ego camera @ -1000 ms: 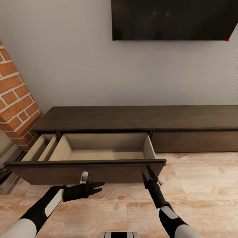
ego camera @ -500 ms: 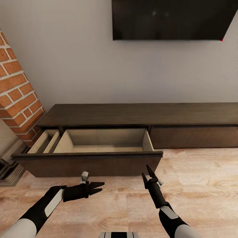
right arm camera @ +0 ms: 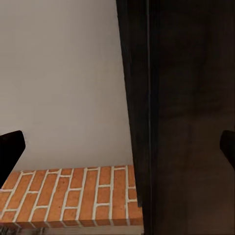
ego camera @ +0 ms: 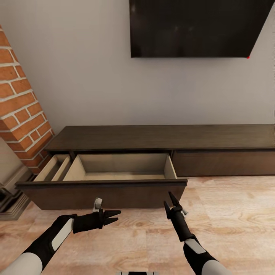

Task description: Place each of the two pumpkins and all three candles from the living room inside a cabinet in the living room (use any cabinet), then make sure every cabinet is closed, and position the cauldron so it is next to a table in the living room.

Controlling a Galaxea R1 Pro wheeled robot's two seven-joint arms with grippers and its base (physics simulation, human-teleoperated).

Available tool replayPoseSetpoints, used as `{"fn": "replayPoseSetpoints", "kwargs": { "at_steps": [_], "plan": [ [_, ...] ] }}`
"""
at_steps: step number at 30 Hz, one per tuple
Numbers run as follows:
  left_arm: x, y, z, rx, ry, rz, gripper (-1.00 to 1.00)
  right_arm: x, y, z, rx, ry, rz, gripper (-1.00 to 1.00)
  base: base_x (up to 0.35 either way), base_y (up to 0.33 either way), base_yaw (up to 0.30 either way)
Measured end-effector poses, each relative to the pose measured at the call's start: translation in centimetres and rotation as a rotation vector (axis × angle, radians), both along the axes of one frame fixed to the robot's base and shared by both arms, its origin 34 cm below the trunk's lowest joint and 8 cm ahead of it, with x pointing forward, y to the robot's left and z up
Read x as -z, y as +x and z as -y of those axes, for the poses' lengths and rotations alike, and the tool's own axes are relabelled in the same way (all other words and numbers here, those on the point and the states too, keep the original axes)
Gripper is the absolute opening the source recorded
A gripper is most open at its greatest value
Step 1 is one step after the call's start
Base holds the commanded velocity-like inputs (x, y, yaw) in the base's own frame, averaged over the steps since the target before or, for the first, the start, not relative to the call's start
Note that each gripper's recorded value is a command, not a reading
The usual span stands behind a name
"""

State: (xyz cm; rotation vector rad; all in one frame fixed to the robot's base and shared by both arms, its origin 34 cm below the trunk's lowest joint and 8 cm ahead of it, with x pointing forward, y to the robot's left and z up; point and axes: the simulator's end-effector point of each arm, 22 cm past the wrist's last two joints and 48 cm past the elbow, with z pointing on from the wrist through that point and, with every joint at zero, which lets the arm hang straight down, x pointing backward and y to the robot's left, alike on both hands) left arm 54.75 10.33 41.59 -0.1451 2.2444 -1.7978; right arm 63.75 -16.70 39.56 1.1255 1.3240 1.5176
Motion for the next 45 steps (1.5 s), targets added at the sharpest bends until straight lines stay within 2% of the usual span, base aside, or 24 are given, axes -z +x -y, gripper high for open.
{"fn": "replayPoseSetpoints", "kwargs": {
  "at_steps": [3, 5, 7, 14, 18, 22, 31, 45],
  "plan": [
    [-0.6, 0.1, 0.1, 0.001, -0.002, 0.012, 1.00, 1.4, -1.7, -1.0, -0.032, -0.008, -0.043, 1.00, 0.000, 0.000, 0.000],
    [-1.1, 0.2, 0.1, 0.001, -0.002, 0.020, 1.00, 4.4, -5.0, -2.4, -0.075, -0.020, -0.136, 1.00, 0.000, 0.000, 0.000],
    [-1.5, 0.2, 0.1, 0.001, -0.002, 0.028, 1.00, 6.2, -7.1, -3.1, -0.094, -0.030, -0.196, 1.00, 0.000, 0.000, 0.000],
    [-2.8, 0.4, 0.1, 0.003, -0.001, 0.056, 1.00, 9.1, -11.3, -3.7, -0.114, -0.059, -0.311, 1.00, 0.000, 0.000, 0.000],
    [-3.6, 0.4, 0.2, 0.004, -0.001, 0.072, 1.00, 10.4, -12.4, -3.8, -0.123, -0.083, -0.378, 1.00, 0.000, 0.000, 0.000],
    [-4.4, 0.5, 0.2, 0.005, 0.000, 0.088, 1.00, 10.3, -12.5, -3.8, -0.125, -0.091, -0.389, 1.00, 0.000, 0.000, 0.000],
    [-6.2, 0.6, 0.3, 0.006, 0.001, 0.123, 1.00, 8.9, -12.0, -3.8, -0.124, -0.098, -0.362, 1.00, 0.000, 0.000, 0.000],
    [-6.1, 0.3, 0.1, 0.015, -0.004, 0.089, 1.00, 9.5, -12.8, -3.6, -0.117, -0.099, -0.377, 1.00, -0.083, 0.000, 0.000]
  ]
}}
